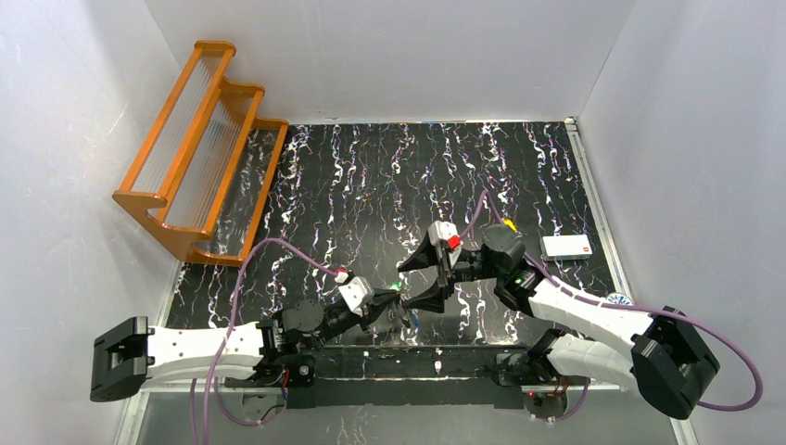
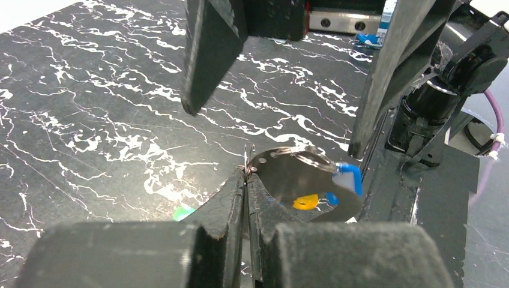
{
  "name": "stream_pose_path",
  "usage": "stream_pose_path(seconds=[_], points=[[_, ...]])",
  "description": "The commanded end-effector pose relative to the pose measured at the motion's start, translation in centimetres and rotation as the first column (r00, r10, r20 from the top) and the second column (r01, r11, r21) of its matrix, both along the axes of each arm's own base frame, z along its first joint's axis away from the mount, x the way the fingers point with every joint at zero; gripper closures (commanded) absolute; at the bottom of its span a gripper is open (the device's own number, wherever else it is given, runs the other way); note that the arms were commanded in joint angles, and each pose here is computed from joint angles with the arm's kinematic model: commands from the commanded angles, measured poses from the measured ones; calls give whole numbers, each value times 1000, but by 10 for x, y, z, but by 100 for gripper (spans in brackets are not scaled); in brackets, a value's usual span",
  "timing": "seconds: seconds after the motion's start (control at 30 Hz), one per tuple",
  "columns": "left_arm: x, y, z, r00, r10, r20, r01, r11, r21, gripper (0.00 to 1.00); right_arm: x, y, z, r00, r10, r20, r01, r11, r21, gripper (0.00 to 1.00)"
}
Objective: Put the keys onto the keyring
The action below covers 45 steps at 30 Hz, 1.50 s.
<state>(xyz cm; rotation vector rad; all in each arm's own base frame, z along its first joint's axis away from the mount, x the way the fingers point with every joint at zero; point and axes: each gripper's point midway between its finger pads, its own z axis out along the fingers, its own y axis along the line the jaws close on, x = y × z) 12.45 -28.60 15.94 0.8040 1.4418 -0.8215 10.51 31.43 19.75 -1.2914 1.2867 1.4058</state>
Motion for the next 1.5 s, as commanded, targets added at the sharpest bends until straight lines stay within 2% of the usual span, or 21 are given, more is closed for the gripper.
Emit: stream_pose_path(seconds=[0.0,0.1,0.23,0.5,0.67,0.83,0.93,1.03,1.2,1.33,1.47], points=[[9,4,26,998,55,24,-53,996,-67,100,9,9,41,999,-19,42,16,998,65,7],[10,7,23,998,63,24,-61,996,-58,100,20,11,48,997,-73,28,71,995,74,1],[10,8,18,998,63,28,-62,998,-31,100,38,14,52,985,-173,-12,174,982,69,1],[10,9,19,997,67,27,-66,998,-20,100,34,10,50,983,-174,-60,175,984,29,1],[16,16,15,993,94,77,-97,995,36,100,50,4,35,944,-306,-124,305,952,-27,1],[17,17,5,993,98,70,-103,993,65,100,77,-2,11,828,-497,-259,475,868,-144,1],[15,17,-7,994,91,55,-96,991,94,100,85,-6,-4,756,-566,-327,528,824,-206,1],[16,17,-22,995,93,45,-98,987,128,100,99,-14,-23,619,-672,-407,608,738,-294,1],[17,20,-36,994,108,32,-111,985,131,100,114,-27,-53,468,-773,-429,641,630,-437,1],[17,21,-49,990,136,-29,-133,985,108,100,116,-30,-73,430,-791,-436,593,611,-524,1],[15,15,-54,989,131,-70,-125,989,81,100,112,-31,-86,414,-771,-484,521,636,-569,1]])
